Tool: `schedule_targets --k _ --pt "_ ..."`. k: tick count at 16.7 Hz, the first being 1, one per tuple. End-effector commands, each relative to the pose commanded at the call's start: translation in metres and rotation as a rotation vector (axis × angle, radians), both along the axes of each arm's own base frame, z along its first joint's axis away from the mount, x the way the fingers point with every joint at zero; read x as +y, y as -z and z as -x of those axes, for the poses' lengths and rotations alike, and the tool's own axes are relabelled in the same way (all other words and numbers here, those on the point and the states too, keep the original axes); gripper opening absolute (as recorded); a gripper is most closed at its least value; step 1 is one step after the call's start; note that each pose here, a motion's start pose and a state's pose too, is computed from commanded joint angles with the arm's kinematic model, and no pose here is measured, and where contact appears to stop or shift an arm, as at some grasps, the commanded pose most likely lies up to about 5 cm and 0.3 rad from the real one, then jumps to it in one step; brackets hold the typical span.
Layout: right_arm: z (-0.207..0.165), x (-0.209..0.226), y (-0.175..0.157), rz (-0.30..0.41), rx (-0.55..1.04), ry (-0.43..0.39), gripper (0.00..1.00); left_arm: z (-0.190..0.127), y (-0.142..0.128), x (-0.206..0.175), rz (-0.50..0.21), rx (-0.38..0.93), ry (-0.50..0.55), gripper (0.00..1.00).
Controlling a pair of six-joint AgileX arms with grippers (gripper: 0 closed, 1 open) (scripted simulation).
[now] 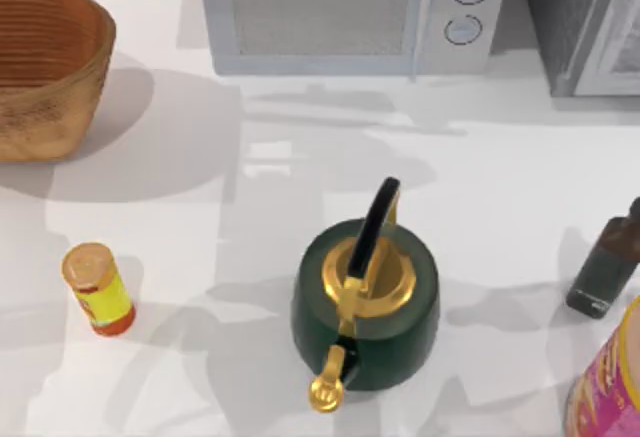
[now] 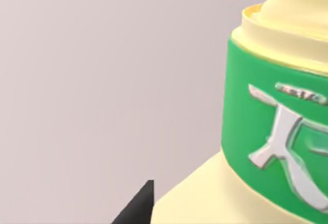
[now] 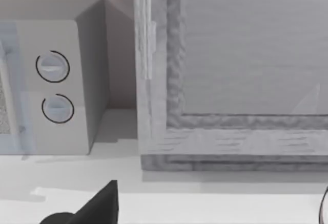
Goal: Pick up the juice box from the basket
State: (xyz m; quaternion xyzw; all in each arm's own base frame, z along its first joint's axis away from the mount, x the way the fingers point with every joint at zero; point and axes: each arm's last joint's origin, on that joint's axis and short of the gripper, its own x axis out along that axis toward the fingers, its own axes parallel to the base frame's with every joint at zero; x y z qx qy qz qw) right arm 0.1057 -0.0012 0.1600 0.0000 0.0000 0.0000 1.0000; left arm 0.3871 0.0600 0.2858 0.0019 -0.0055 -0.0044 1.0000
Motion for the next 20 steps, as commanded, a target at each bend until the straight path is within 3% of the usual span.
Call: schedule_targets --k 4,8,14,17,20 --pt "0.000 0.000 0.000 0.000 0.000 0.000 1.00 0.002 0.003 0.000 0.001 0.011 -0.001 0.00" --pt "0.000 0.000 0.000 0.000 0.000 0.000 1.00 0.035 -0.004 -0.010 0.012 0.034 -0.004 0.00" --pt "0.000 0.000 0.000 0.000 0.000 0.000 1.00 0.141 -0.021 -0.037 0.005 -0.008 0.000 0.00" --pt "0.000 0.000 0.000 0.000 0.000 0.000 1.00 0.199 -0.003 -0.048 0.002 -0.021 0.001 0.00" --pt "0.000 0.000 0.000 0.000 0.000 0.000 1.00 0.244 0.033 -0.055 0.002 -0.018 -0.002 0.00"
